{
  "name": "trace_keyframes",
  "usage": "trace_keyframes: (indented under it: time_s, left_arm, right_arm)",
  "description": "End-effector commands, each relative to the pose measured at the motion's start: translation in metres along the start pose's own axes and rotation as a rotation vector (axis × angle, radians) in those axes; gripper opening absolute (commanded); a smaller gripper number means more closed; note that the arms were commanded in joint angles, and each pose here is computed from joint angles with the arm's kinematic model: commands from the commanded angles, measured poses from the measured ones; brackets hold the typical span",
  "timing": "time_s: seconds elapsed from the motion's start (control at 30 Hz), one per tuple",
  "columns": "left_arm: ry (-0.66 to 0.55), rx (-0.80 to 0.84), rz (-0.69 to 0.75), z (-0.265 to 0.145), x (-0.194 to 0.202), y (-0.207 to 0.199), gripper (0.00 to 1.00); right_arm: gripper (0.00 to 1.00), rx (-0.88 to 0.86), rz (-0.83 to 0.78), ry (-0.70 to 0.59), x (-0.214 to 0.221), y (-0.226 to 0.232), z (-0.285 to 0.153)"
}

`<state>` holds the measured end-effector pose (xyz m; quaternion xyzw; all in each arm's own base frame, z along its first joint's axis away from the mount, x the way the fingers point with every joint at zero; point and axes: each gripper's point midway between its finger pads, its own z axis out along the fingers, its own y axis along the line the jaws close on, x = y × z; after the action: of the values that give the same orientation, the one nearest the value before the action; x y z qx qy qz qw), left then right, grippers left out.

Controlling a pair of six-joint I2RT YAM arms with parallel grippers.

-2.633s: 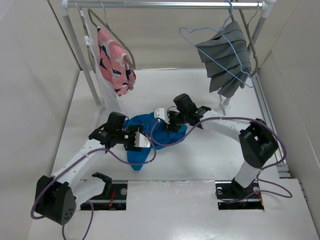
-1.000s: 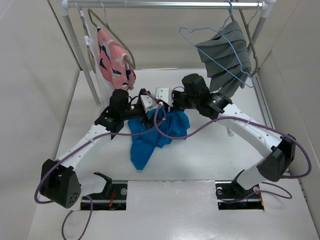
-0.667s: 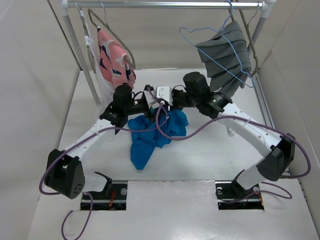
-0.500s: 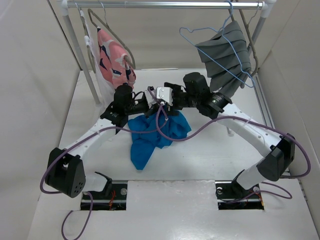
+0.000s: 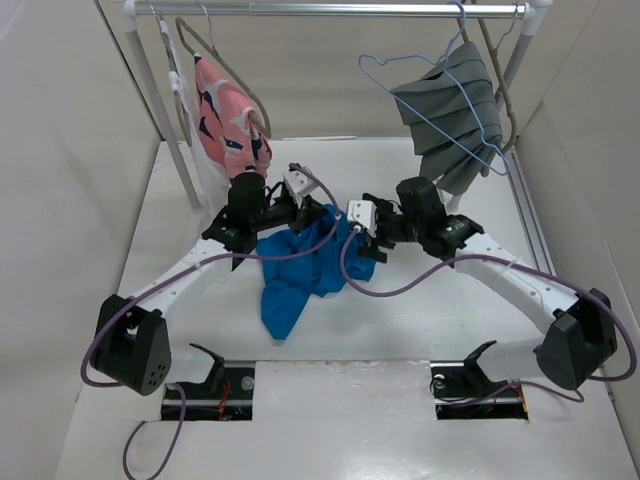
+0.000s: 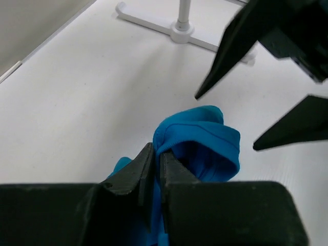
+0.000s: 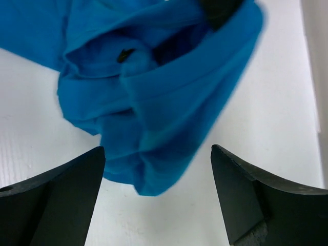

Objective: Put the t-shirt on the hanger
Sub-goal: Move the tshirt to the center of the board

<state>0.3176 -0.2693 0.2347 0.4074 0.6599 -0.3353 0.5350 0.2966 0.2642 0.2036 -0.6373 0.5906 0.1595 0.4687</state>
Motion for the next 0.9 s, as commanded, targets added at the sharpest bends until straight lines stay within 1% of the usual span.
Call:
trace_keyframes:
  time_s: [0.0, 0.1, 0.2, 0.23, 0.27, 0.3, 0.33, 0.37, 0.4, 0.43, 0.47, 0.5, 0.53, 0.57, 0.6, 0.63, 0.67, 0.7, 0.73, 0.77, 0.83, 0.87]
  left_arm:
    - [-0.101, -0.096, -0.04, -0.005, -0.03, 0.013, 0.0]
    - [-0.119, -0.105, -0.055, -0.005, -0.037, 0.015, 0.0]
    - [-0.111, -0.103, -0.073, -0.005, -0.034, 0.014, 0.0]
    - [-0.11, -0.103, -0.074, -0.005, -0.036, 0.014, 0.0]
    - [-0.101, -0.104, -0.063, -0.005, -0.034, 0.014, 0.0]
    - [-0.085, -0.103, -0.055, -0.008, -0.031, 0.013, 0.0]
    - [-0.072, -0.104, -0.014, -0.011, -0.027, 0.012, 0.0]
    - [-0.064, -0.104, 0.008, -0.013, -0.027, 0.012, 0.0]
    - [-0.04, -0.116, 0.022, -0.016, -0.018, 0.012, 0.0]
    - [-0.018, -0.123, 0.043, -0.021, -0.013, 0.011, 0.0]
    - [0.012, -0.129, 0.066, -0.025, -0.002, 0.01, 0.0]
    - [0.034, -0.125, 0.143, -0.028, 0.004, 0.011, 0.0]
    - [0.052, -0.12, 0.176, -0.034, 0.008, 0.007, 0.0]
    - [0.072, -0.115, 0.203, -0.038, 0.016, 0.005, 0.0]
    - [0.064, -0.116, 0.24, -0.04, 0.012, 0.006, 0.16]
    - [0.073, -0.104, 0.263, -0.042, 0.016, 0.003, 0.34]
    - [0.068, -0.104, 0.321, -0.043, 0.013, 0.005, 0.54]
    - [0.048, -0.101, 0.351, -0.045, 0.006, 0.003, 0.65]
    - [0.038, -0.105, 0.358, -0.044, 0.003, 0.004, 0.75]
    - [0.005, -0.106, 0.379, -0.043, -0.009, 0.005, 0.76]
    - [-0.02, -0.085, 0.391, -0.039, -0.023, 0.005, 0.78]
    - [-0.033, -0.069, 0.397, -0.036, -0.03, 0.003, 0.78]
  right_arm:
    - [0.88, -0.034, -0.035, -0.096, -0.016, 0.008, 0.013]
    - [0.88, 0.013, -0.047, -0.107, -0.014, -0.008, 0.029]
    - [0.81, 0.102, -0.043, -0.064, -0.008, -0.046, 0.05]
    - [0.76, 0.122, -0.032, -0.058, -0.006, -0.057, 0.054]
    - [0.62, 0.121, -0.022, -0.061, -0.003, -0.066, 0.058]
    - [0.53, 0.12, -0.008, -0.07, -0.004, -0.08, 0.068]
    - [0.32, 0.11, 0.013, -0.08, 0.001, -0.086, 0.073]
    - [0.23, 0.116, 0.002, -0.099, -0.008, -0.092, 0.071]
    - [0.13, 0.144, -0.008, -0.112, -0.015, -0.105, 0.065]
    - [0.01, 0.145, -0.008, -0.112, -0.015, -0.105, 0.065]
    - [0.0, 0.15, -0.012, -0.118, -0.019, -0.108, 0.064]
    - [0.0, 0.153, -0.045, -0.146, -0.03, -0.109, 0.055]
    - [0.0, 0.143, -0.07, -0.158, -0.033, -0.106, 0.053]
    - [0.0, 0.101, -0.086, -0.196, -0.04, -0.097, 0.053]
    - [0.0, 0.073, -0.102, -0.223, -0.044, -0.092, 0.054]
    - [0.0, 0.039, -0.118, -0.246, -0.052, -0.083, 0.053]
    - [0.0, 0.014, -0.139, -0.253, -0.052, -0.078, 0.054]
    - [0.0, -0.01, -0.154, -0.259, -0.056, -0.072, 0.054]
    - [0.0, -0.06, -0.141, -0.228, -0.05, -0.059, 0.059]
    - [0.0, -0.055, -0.177, -0.21, -0.05, -0.065, 0.059]
    - [0.0, -0.094, -0.177, -0.166, -0.047, -0.056, 0.06]
    - [0.0, -0.105, -0.189, -0.168, -0.053, -0.056, 0.062]
